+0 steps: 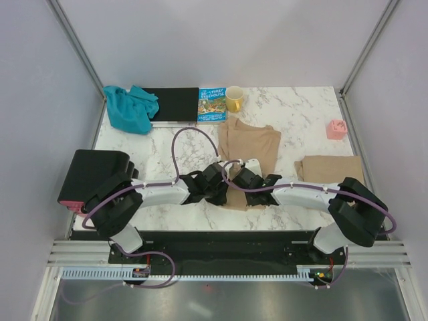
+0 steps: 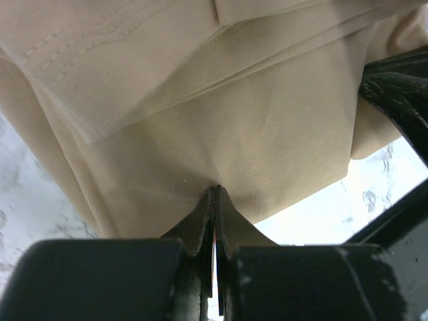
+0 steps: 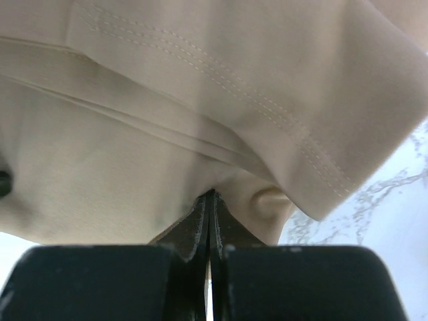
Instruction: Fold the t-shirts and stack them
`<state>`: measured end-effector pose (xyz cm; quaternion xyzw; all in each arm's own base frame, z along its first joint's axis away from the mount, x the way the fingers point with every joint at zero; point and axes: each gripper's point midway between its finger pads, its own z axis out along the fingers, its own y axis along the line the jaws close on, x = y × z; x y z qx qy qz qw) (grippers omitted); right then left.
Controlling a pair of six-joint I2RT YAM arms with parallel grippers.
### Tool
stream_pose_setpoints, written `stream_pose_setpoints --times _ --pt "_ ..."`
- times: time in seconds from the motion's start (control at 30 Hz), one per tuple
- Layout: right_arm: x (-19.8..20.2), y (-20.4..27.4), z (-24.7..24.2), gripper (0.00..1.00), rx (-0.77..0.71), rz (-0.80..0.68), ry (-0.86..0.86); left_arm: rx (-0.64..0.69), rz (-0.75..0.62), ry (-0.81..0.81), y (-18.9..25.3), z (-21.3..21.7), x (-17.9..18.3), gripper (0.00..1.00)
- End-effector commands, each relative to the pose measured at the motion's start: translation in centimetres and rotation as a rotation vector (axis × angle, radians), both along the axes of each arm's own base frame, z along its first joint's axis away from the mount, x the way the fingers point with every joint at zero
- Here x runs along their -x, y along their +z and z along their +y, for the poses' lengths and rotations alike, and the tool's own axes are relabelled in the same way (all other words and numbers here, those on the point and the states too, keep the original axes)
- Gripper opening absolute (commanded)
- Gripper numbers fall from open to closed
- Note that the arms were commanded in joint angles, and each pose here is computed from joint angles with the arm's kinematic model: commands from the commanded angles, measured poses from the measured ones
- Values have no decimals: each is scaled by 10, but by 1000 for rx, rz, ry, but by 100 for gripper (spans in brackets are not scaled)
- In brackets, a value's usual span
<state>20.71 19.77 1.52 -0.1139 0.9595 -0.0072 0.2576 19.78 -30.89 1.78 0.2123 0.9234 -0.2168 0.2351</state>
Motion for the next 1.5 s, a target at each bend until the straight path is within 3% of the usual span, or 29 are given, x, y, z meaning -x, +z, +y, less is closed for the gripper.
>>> stream_pose_setpoints --times 0.0,0.33,0.6,0.73,0.77,0.87,1.1,1.17,1.3,1.47 --pt "57 -37 13 0 -30 202 51 -136 202 -13 -38 39 64 2" --pt "95 -37 11 0 10 246 114 -131 242 -12 -32 55 102 2" --pt "97 -26 -12 0 59 218 79 -226 186 57 -26 80 94 2" --pt "93 -19 -17 1 50 178 45 -213 177 60 -19 74 90 2" --pt "91 -15 -16 8 41 169 42 -205 173 63 -17 73 90 5" --pt "82 3 -10 19 -6 109 39 -171 131 69 -4 68 82 19" --pt "48 68 -1 24 -104 -114 55 -140 23 67 33 60 62 31" --pt "42 74 -6 40 -92 -162 43 -129 -14 73 43 60 56 37" --pt "39 69 -13 41 -74 -186 46 -103 -62 91 56 55 44 44" --pt "41 60 1 44 -114 -163 70 -123 -61 84 53 48 39 45"
